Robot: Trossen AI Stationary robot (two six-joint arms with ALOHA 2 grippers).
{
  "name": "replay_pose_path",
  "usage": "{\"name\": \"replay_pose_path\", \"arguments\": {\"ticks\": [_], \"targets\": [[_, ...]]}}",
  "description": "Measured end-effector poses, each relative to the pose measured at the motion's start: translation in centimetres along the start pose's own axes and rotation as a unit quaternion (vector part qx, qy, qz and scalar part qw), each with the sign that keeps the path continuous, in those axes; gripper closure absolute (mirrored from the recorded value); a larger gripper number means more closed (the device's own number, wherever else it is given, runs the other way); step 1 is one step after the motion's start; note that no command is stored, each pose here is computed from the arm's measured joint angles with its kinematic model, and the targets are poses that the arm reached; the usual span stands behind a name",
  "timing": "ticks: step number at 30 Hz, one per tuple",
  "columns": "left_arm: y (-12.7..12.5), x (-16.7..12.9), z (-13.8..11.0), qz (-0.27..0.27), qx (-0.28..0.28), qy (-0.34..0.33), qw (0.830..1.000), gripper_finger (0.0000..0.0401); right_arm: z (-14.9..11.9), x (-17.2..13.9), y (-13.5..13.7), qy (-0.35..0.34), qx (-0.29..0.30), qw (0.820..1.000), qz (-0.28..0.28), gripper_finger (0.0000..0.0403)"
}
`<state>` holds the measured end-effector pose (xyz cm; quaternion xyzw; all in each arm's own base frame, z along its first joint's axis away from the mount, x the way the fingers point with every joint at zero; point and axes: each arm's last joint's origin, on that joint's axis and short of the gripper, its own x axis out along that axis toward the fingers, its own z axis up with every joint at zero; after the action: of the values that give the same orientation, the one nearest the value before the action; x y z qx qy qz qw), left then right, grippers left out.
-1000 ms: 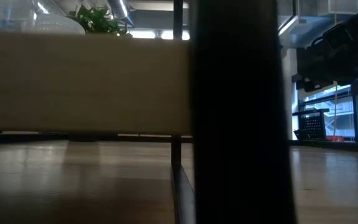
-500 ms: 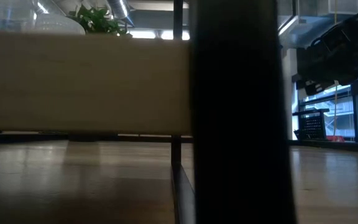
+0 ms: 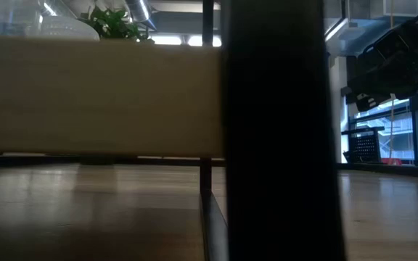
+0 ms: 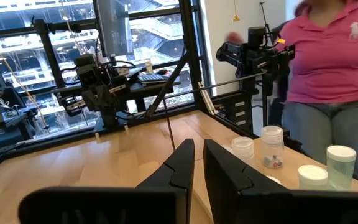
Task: Pick and place medicine bottles onto shelf by color
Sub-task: Return to Home Position
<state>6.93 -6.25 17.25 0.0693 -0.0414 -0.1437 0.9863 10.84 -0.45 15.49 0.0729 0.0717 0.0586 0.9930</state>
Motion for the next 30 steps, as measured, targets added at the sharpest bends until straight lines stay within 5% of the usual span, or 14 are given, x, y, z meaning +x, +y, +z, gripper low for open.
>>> {"name": "replay_pose_path", "arguments": {"ticks": [30], "targets": [[0.0, 0.0, 0.0, 0.0, 0.0, 0.0, 1.0, 0.0398, 0.01, 0.0, 0.0, 0.0, 0.0, 1.0, 0.0, 0.0397]]}}
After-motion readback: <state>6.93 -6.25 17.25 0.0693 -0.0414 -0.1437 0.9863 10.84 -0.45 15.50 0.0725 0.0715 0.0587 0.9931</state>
